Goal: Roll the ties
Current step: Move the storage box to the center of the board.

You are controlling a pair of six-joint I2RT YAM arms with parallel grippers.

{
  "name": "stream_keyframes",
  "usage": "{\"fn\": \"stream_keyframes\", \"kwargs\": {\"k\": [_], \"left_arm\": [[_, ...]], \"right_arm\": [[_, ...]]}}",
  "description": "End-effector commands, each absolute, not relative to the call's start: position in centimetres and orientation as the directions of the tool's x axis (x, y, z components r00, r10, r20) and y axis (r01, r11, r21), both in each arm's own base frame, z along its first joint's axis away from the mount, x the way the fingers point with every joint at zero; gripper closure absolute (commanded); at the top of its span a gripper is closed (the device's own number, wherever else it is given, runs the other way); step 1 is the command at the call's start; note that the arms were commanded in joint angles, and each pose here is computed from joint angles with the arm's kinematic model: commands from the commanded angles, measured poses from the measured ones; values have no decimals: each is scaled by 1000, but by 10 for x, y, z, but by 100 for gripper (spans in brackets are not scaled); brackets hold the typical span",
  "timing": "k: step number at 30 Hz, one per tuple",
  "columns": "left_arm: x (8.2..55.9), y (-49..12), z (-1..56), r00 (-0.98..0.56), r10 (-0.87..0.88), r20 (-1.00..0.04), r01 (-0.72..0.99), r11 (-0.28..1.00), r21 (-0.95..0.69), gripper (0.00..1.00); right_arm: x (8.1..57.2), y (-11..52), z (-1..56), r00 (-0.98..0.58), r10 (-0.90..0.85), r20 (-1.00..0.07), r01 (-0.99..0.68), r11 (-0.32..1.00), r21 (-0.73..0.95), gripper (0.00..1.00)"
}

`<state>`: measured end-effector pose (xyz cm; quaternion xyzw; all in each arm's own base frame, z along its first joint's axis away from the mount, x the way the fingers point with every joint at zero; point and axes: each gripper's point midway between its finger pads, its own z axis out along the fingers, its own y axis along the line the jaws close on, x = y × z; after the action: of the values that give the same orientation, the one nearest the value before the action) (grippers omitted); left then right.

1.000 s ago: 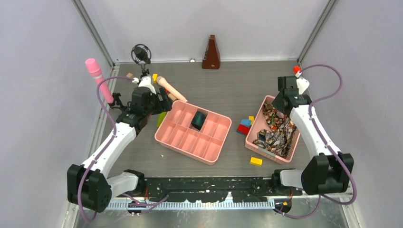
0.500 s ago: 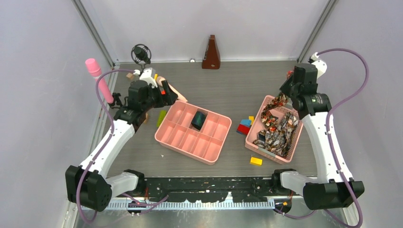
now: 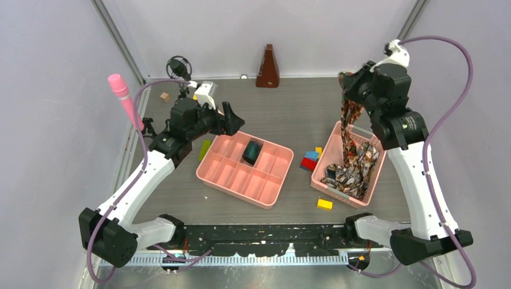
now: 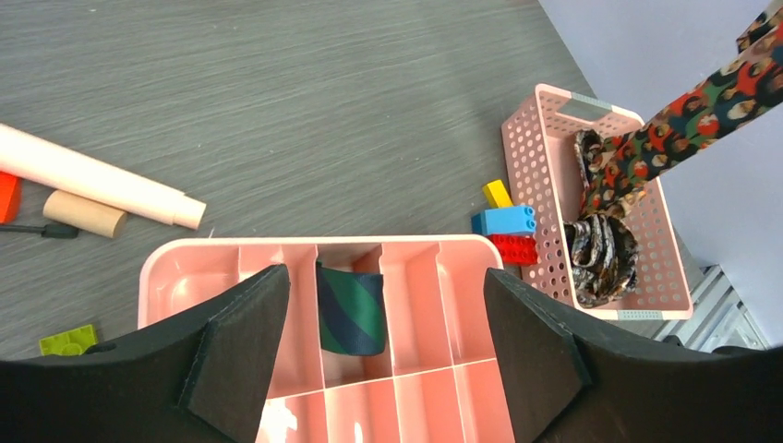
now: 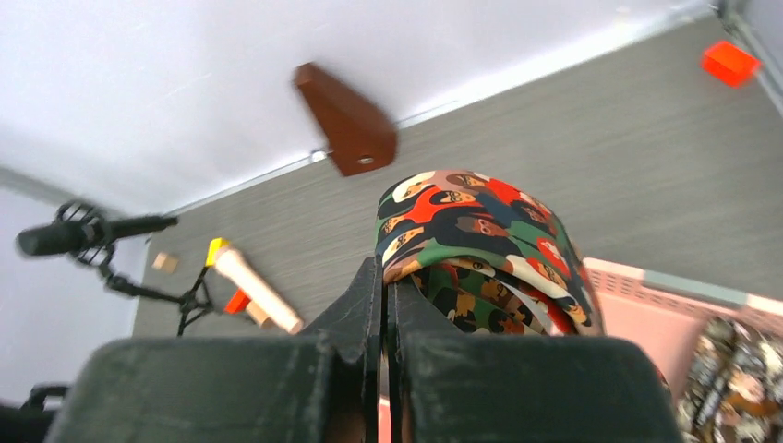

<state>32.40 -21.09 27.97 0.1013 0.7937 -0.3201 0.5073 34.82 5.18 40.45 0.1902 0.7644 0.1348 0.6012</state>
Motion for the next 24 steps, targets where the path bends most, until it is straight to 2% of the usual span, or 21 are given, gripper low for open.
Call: {"fn": "stream_keyframes", "kwargs": {"k": [1,7,11,21,24], "left_arm": [[318,-201,282,-494,-149,-857,434,812,-391,22],[276,-174,264,-624,-193,-757,278,851,-446,32],[232,-164,242,-746,-215,-631,172,852,-494,36],[138,-144,167,-894,-276,-353,-44,838,-543,34],[123,-146,153,-911,-275,-307,-56,821,-568,35]], "right_arm": [[345,97,461,-119,387,-914,-47,918,394,100],[355,120,487,-72,389,-918,-103,913,395,100],[368,132,485,-68,389,-919,-123,911,394,100],[372,149,448,-143,401,-905,-131,899,418,100],[369,150,432,-173,399,-900,-121,898,422,100]]}}
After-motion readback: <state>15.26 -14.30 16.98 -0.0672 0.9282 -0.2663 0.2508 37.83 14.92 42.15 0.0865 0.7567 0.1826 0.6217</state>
